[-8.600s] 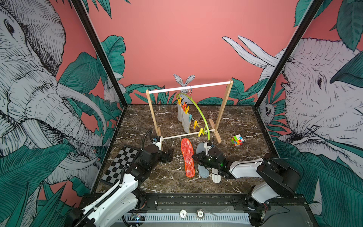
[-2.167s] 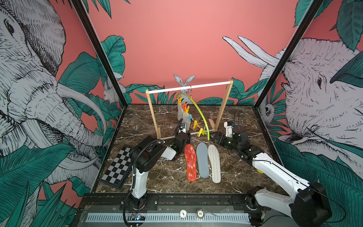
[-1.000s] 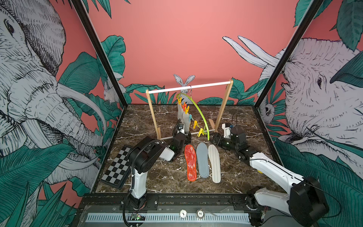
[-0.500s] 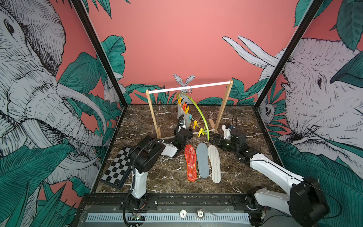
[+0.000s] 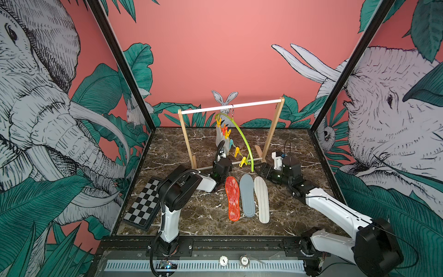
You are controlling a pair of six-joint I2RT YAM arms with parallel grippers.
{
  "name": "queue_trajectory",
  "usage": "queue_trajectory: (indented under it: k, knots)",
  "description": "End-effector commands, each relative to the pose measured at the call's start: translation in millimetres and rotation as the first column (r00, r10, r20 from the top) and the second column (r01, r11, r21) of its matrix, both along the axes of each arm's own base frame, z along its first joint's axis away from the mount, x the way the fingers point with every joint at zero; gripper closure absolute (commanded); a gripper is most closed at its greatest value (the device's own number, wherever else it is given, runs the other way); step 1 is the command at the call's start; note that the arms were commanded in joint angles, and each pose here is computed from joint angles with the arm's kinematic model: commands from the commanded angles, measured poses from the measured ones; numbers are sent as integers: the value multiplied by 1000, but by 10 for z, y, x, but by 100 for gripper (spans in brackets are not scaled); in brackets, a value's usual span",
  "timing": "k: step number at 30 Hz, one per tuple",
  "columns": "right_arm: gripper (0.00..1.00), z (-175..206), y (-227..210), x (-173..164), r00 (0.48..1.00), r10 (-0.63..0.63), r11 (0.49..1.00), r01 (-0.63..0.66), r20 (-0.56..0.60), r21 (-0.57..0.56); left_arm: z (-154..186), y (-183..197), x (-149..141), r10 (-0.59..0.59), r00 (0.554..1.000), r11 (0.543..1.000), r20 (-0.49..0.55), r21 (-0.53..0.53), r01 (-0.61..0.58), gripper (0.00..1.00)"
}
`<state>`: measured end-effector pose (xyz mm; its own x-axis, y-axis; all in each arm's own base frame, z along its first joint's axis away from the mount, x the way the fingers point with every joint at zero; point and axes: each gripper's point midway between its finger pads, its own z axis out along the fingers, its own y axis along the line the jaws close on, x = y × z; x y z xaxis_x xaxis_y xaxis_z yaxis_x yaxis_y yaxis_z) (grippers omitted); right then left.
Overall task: Take the shoe insoles off the hanger
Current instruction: Remove the insole from the hanger.
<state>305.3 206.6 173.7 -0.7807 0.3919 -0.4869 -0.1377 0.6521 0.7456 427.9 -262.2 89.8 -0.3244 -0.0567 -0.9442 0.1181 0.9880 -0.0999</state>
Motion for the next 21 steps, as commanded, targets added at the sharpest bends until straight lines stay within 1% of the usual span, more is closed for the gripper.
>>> queue_trajectory:
  k: [1,5,13,18,21]
  knots:
    - [16,133,8,47,999,-4,1000,3,44,24,174,25,-41,-6,999,1000,42,-15,7,66]
    - [16,140,20,60,999,-2,1000,1,42,29,215,33,-83,-26,998,1000,54,-8,26,75]
    - [16,181,31,72,999,-3,999,1,48,40,290,176,-113,-15,998,1000,65,-5,15,93]
    - [16,186,34,68,999,-4,999,2,48,50,362,216,-153,-23,997,1000,74,4,23,99]
    - [16,214,47,79,999,-6,998,3,50,67,405,259,-189,-20,997,1000,79,10,19,100]
